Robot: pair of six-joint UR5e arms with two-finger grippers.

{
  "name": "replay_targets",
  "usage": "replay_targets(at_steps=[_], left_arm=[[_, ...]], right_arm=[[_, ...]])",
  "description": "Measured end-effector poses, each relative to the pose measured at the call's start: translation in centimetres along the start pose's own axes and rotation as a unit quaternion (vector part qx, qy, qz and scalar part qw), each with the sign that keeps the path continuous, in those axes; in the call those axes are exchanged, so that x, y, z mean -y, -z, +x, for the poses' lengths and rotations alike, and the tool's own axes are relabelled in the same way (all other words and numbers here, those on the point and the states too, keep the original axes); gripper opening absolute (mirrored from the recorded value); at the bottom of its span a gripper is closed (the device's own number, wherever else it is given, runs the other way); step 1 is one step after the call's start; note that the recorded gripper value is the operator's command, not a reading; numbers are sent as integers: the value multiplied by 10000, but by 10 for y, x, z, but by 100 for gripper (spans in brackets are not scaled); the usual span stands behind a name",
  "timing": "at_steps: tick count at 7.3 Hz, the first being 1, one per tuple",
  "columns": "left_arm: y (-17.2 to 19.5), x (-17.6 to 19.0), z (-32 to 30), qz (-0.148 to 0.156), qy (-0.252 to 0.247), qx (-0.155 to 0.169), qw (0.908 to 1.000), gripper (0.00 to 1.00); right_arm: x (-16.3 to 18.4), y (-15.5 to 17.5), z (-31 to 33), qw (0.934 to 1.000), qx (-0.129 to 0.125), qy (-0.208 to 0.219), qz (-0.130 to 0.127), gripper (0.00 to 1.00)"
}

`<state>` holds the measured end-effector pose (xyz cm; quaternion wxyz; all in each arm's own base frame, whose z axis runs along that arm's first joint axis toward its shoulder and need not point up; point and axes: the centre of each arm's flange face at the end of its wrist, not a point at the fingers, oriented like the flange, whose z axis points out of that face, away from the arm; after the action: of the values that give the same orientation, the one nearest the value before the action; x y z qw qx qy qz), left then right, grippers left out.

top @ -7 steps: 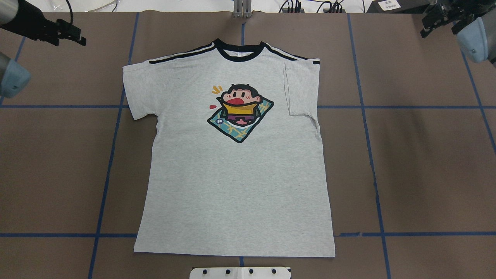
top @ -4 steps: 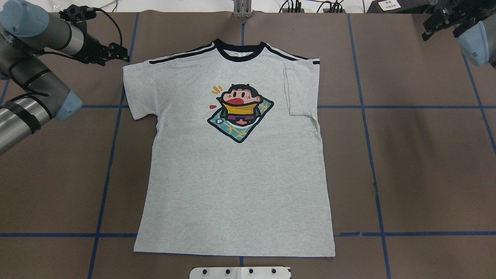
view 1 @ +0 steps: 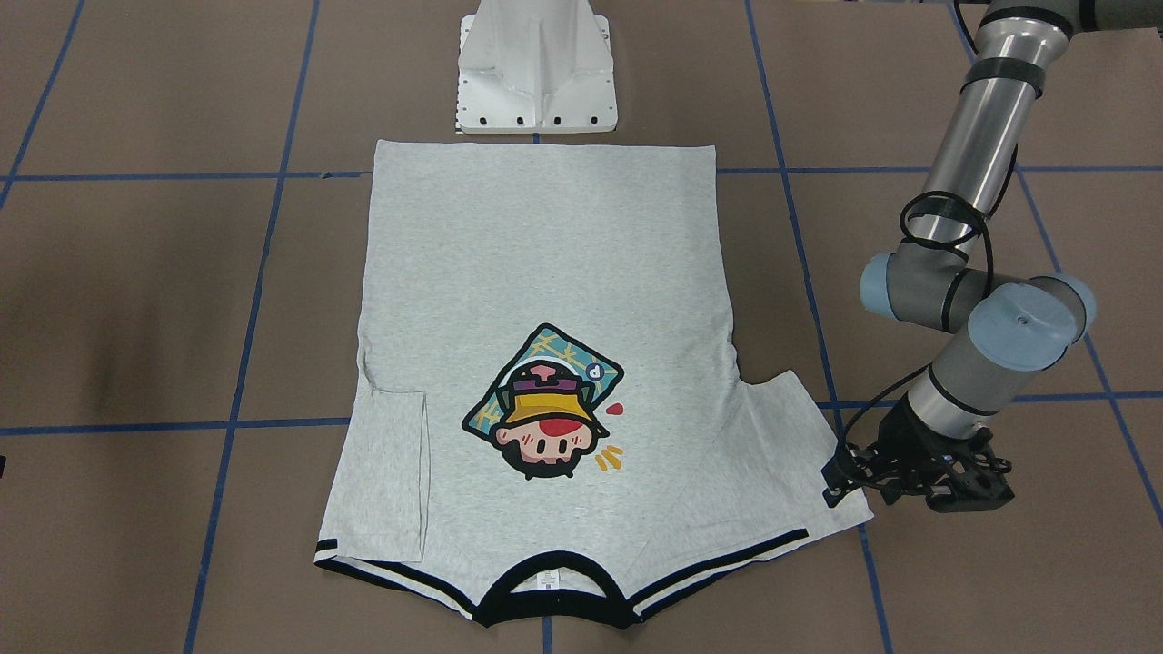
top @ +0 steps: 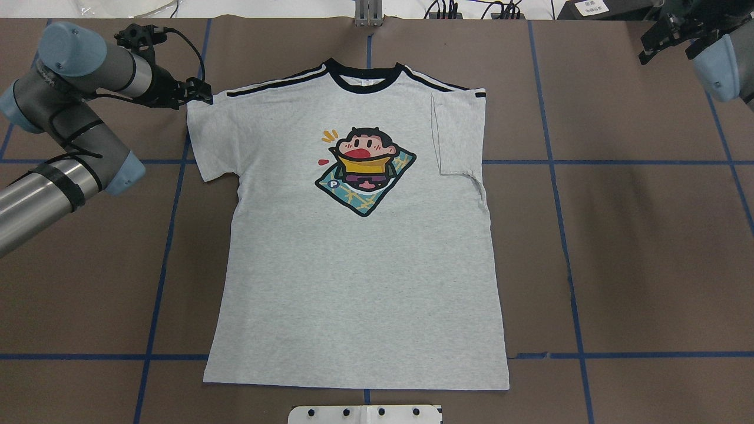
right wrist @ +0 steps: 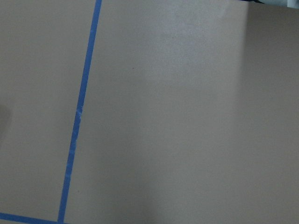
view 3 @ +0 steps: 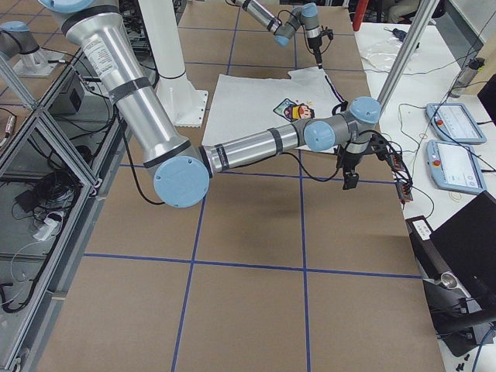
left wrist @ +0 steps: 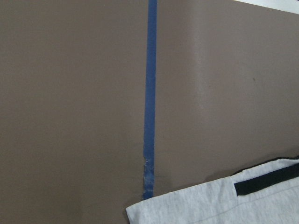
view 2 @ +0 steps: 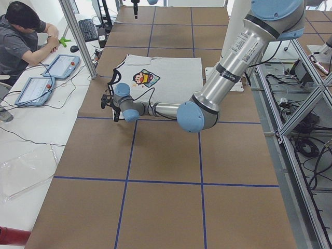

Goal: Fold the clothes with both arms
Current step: 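Move the left gripper to the shirt shoulder nearest it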

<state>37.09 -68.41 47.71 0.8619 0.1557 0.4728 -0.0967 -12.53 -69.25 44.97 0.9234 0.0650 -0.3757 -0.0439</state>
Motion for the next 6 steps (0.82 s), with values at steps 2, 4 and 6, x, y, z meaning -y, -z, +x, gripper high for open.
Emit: replay_targets(at_steps=[2,4,6], left_arm=[[-4,-3,0,-26,-6,15,10000,61],[-4,-4,0,-33,-16,20,10000,61],[-5,-5,-2,-40,-27,28,10000,60]], right_arm=[[0,-1,0,10000,0,2,-7,100],[0,-1,-1,10000,0,2,-9,100],[0,-1,-2,10000,0,9,-9,100]])
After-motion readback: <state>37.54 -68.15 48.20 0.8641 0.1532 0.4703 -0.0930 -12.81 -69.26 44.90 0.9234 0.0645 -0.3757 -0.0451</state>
